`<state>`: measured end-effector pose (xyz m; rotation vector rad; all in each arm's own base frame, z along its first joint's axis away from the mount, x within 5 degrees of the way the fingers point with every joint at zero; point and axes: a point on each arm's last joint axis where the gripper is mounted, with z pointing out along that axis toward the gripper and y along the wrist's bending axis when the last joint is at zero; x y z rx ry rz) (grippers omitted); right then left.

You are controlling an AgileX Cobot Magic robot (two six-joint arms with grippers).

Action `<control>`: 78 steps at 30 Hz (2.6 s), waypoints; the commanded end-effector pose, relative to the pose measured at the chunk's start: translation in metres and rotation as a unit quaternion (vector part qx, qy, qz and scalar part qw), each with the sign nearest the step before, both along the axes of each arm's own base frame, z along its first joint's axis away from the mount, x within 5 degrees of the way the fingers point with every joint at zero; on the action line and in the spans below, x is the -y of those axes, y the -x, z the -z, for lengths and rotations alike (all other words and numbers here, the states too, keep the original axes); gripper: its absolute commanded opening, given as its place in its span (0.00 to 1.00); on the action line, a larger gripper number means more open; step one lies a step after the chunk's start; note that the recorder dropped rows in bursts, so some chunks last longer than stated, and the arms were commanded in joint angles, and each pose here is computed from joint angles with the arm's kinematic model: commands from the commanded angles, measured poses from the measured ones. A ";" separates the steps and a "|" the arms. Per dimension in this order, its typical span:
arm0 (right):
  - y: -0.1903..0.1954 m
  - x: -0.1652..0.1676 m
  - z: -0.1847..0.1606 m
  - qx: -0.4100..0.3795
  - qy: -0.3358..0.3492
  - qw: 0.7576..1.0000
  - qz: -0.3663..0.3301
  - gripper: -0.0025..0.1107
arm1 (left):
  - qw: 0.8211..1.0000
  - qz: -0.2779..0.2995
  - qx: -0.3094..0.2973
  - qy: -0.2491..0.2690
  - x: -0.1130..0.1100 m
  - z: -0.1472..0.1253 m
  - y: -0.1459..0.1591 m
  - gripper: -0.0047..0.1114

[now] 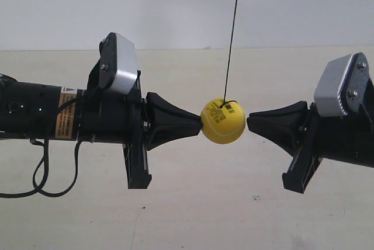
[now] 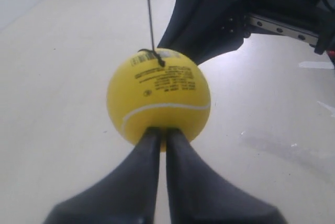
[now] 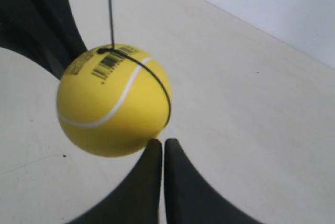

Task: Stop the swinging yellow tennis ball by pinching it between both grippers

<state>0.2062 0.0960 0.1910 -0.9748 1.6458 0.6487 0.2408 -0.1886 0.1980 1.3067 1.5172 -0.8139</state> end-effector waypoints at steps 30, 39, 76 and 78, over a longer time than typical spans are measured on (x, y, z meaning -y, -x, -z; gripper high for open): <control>0.042 0.039 -0.035 0.135 -0.079 0.960 0.232 0.02 | 0.878 -0.404 0.176 0.188 -0.135 -0.089 0.132 0.08; 0.095 0.055 -0.048 0.186 -0.124 0.935 0.276 0.02 | 0.851 -0.422 0.209 0.232 -0.155 -0.070 0.162 0.08; 0.123 0.076 -0.043 0.152 -0.079 0.912 0.372 0.02 | 0.870 -0.421 0.175 0.187 -0.152 -0.059 0.160 0.08; 0.129 0.083 -0.040 0.138 -0.078 0.902 0.403 0.02 | 0.870 -0.421 0.175 0.187 -0.152 -0.059 0.160 0.08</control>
